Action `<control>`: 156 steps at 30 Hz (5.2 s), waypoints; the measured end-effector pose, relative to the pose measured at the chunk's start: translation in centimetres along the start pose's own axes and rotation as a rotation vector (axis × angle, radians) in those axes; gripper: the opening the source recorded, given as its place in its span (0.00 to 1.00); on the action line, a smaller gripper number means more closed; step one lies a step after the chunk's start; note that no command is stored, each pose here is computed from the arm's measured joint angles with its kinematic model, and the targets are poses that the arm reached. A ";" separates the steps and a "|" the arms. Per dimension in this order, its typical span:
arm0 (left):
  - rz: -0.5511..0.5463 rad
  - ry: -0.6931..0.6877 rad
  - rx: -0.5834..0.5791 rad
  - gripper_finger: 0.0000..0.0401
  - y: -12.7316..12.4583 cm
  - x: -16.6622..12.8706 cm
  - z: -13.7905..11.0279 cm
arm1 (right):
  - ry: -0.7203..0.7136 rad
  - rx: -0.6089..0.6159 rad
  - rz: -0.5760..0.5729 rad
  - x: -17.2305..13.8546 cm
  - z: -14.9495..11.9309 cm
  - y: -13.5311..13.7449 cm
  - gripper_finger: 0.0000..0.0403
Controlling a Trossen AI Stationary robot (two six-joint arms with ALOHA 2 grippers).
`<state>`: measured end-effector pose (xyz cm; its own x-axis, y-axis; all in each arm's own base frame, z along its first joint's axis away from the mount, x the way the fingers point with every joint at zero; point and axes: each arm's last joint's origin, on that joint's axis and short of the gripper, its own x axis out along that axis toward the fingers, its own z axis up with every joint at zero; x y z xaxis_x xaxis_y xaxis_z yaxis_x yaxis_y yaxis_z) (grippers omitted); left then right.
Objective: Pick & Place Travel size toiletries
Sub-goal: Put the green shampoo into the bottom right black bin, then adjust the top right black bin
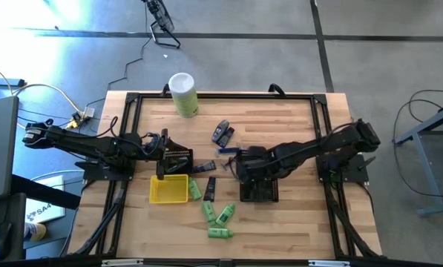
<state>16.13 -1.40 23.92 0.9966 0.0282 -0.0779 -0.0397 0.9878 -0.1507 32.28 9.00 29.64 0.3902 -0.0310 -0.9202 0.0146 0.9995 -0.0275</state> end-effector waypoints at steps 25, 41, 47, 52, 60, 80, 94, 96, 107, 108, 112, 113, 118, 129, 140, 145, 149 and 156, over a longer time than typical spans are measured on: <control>0.003 0.023 -0.027 0.52 0.0 0.0 -0.2 | 0.118 0.145 -0.053 7.7 -5.6 0.2 0.43; 0.003 0.022 -0.027 0.52 0.0 0.0 -0.2 | 0.101 0.187 0.040 9.3 -6.6 0.6 0.43; 0.003 0.022 -0.027 0.52 0.0 0.0 -0.2 | 0.101 0.195 0.043 9.3 -6.6 0.6 0.43; 0.003 0.022 -0.027 0.52 0.0 0.0 -0.2 | 0.102 0.195 0.044 9.3 -6.6 0.6 0.45; 0.003 0.022 -0.027 0.52 0.0 0.0 -0.2 | 0.093 0.200 0.036 9.3 -6.6 0.6 0.53; 0.003 0.020 -0.024 0.52 0.0 0.0 -0.2 | -0.059 0.113 0.094 5.3 -5.9 -0.2 0.21; 0.003 0.020 -0.023 0.52 0.0 0.0 -0.2 | -0.488 -0.091 0.158 2.6 -2.6 0.3 0.16; 0.003 0.020 -0.023 0.52 0.0 0.0 -0.2 | -0.510 -0.111 0.156 2.5 -2.4 0.4 0.16; 0.003 0.020 -0.023 0.52 0.0 0.0 -0.2 | -0.535 -0.157 0.127 2.5 -2.2 0.3 0.16; 0.003 0.020 -0.023 0.52 0.0 0.0 -0.2 | -0.535 -0.157 0.127 2.5 -2.2 0.3 0.16; 0.004 0.020 -0.012 0.52 0.0 0.0 -0.2 | -0.564 -0.160 0.125 2.3 -2.0 0.2 0.16; 0.004 0.020 0.000 0.52 0.0 0.0 -0.2 | -0.578 -0.166 0.123 2.3 -1.8 0.2 0.16; 0.005 0.020 0.043 0.52 0.0 0.0 -0.2 | -0.618 -0.158 0.099 2.2 -1.3 -0.8 0.16; 0.010 0.015 0.222 0.52 0.0 0.0 -0.1 | -0.604 -0.068 -0.104 2.8 -0.5 -6.5 0.16; 0.014 0.020 0.269 0.52 0.1 0.0 -0.2 | -0.508 0.194 -0.156 3.4 -1.2 -11.4 0.16; 0.013 0.020 0.325 0.52 0.1 0.0 -0.2 | -0.490 0.142 -0.156 3.5 -1.4 -11.9 0.16; 0.013 0.014 0.332 0.52 0.1 0.0 -0.1 | -0.479 0.045 -0.194 3.5 -1.4 -12.0 0.16; 0.012 -0.009 0.260 0.52 0.0 0.0 0.4 | -0.469 -0.033 -0.213 3.5 -1.5 -13.1 0.16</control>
<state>16.12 -1.37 24.34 0.9968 0.0399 -0.0695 -0.0322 0.9935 0.1090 32.07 -4.20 26.23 0.7527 -0.2243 -0.6190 0.1126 0.9702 -0.2145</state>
